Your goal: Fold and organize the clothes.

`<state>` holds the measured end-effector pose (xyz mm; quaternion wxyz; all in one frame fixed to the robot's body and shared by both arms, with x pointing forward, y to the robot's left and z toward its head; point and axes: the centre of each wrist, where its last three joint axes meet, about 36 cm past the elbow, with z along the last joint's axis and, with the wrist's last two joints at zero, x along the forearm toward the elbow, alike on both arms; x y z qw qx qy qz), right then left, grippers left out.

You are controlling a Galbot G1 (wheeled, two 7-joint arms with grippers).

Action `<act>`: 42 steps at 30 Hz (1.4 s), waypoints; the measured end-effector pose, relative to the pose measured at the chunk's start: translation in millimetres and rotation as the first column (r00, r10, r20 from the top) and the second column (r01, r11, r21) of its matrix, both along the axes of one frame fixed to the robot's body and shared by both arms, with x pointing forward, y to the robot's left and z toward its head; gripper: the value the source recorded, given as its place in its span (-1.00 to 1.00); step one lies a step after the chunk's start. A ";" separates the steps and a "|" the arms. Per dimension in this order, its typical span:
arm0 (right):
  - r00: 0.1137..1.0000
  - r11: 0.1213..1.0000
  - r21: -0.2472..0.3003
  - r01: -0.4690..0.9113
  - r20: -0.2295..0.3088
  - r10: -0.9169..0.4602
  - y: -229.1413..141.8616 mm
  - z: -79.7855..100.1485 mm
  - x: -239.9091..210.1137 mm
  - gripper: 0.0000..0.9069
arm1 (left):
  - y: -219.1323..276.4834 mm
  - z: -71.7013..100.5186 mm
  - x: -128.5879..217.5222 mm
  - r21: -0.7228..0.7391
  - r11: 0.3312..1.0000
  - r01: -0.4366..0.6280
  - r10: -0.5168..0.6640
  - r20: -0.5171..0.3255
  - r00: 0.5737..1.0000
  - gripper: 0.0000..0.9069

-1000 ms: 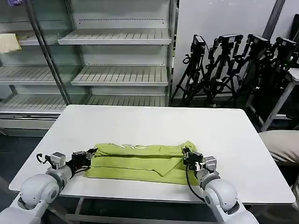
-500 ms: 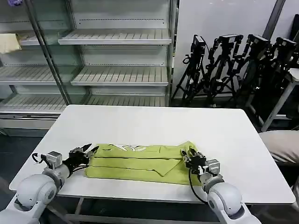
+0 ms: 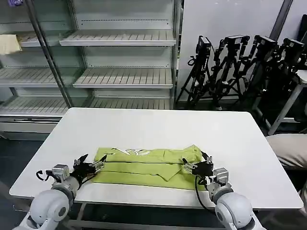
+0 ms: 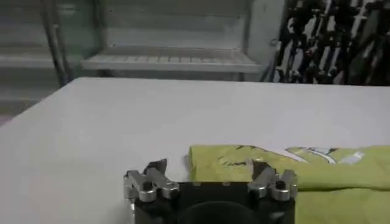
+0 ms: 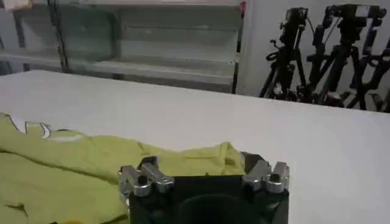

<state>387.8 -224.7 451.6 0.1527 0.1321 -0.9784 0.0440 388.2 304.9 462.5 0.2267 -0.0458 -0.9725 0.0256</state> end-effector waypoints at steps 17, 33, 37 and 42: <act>1.000 1.000 -0.019 -0.002 0.007 0.002 -3.6 -5.1 -2.6 1.00 | -28.2 -15.1 0.4 -0.055 0.995 -0.087 0.084 -0.058 0.995 -0.96; 1.000 0.999 -0.032 -0.002 0.007 0.002 -2.6 -7.0 -7.9 1.00 | -38.2 -17.2 -1.7 -0.055 0.995 -0.086 0.082 -0.064 0.995 -0.96; 1.000 0.999 -0.040 -0.003 0.011 0.003 -3.1 -5.7 -10.3 1.00 | -40.1 -18.4 0.8 -0.046 0.996 -0.081 0.078 -0.056 0.995 -0.98; 1.000 0.999 -0.047 0.002 0.022 -0.001 -5.6 -1.6 -11.6 1.00 | -34.8 -18.4 1.5 0.001 0.997 -0.075 0.075 -0.038 0.996 -1.00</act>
